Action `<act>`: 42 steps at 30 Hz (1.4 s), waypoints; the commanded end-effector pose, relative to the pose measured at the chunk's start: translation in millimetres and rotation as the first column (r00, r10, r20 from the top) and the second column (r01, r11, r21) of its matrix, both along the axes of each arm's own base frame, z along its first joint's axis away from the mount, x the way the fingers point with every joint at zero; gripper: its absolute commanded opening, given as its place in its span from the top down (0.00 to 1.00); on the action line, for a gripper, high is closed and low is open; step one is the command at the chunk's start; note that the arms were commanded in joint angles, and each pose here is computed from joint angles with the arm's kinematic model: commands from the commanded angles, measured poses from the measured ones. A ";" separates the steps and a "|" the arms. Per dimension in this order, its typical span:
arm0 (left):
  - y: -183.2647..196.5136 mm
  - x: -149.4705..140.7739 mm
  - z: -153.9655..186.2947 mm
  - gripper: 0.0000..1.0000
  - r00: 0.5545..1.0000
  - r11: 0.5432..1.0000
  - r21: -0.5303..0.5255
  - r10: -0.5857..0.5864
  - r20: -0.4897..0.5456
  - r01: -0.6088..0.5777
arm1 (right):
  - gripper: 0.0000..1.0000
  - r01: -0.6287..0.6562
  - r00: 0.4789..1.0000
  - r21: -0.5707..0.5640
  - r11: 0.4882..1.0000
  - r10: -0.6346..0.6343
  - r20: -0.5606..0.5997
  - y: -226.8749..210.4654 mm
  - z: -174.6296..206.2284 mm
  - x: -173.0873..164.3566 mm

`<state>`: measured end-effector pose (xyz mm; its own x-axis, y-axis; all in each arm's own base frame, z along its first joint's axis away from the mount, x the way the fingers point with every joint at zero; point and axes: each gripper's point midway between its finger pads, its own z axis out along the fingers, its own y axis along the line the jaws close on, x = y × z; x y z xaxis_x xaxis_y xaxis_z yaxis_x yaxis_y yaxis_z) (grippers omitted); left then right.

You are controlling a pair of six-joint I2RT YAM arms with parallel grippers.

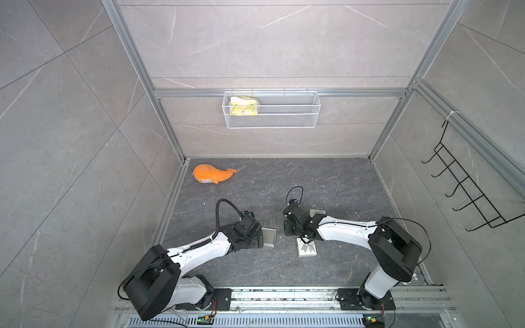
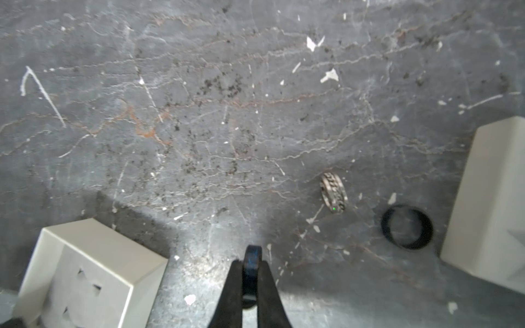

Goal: Take the rings out of the lift-off lid box
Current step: Place the ring at the center of the board.

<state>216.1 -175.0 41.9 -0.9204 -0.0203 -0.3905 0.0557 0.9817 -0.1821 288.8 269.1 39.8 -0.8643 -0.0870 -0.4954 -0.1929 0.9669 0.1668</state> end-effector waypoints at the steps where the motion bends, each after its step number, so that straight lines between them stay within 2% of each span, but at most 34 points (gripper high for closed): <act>1: 6.6 0.8 13.3 0.01 1.000 1.000 0.023 -0.006 0.023 0.006 | 0.96 -0.016 0.999 -0.020 1.000 0.015 -0.045 -0.6 -3.2 -2.5; 5: 3.2 2.7 28.5 0.00 0.998 1.000 -0.024 0.000 0.059 0.001 | 0.87 -0.021 0.998 -0.042 0.999 0.018 -0.057 -1.7 -3.6 -0.2; 11: 6.9 2.7 43.6 0.00 0.996 0.999 -0.040 0.019 0.087 -0.016 | 0.67 -0.036 0.997 -0.047 0.998 0.033 -0.077 0.8 -2.3 0.0; 13: 8.3 1.5 47.0 0.00 0.995 0.998 -0.050 0.030 0.092 -0.026 | 0.57 -0.037 0.996 -0.052 0.998 0.033 -0.078 0.2 -0.6 0.5; 17: 11.3 -1.5 58.2 0.00 0.993 0.996 -0.081 0.054 0.105 -0.045 | 0.44 -0.020 1.000 -0.056 0.998 0.020 -0.015 -6.9 24.1 5.6; 21: 22.0 1.2 69.7 0.00 0.985 0.995 -0.068 0.088 0.149 -0.079 | 0.27 0.024 0.998 -0.066 0.998 -0.020 0.064 -25.5 59.3 7.6; 26: 26.9 2.5 70.0 0.00 0.981 0.993 -0.058 0.113 0.158 -0.105 | 0.01 0.095 0.995 -0.140 0.986 -0.088 0.053 -56.1 62.6 1.9; 30: 27.6 3.2 69.8 0.00 0.976 0.990 -0.083 0.129 0.175 -0.116 | 0.01 0.128 0.992 -0.173 0.977 -0.129 0.003 -74.3 52.5 -1.5; 35: 32.4 6.5 70.6 0.00 0.972 0.990 -0.058 0.137 0.193 -0.128 | 0.01 0.161 0.985 -0.184 0.970 -0.168 -0.024 -89.9 48.2 2.3; 42: 35.9 8.3 71.4 0.00 0.968 0.990 -0.045 0.141 0.209 -0.135 | 0.01 0.130 0.985 -0.215 0.968 -0.151 -0.085 -93.4 35.0 11.6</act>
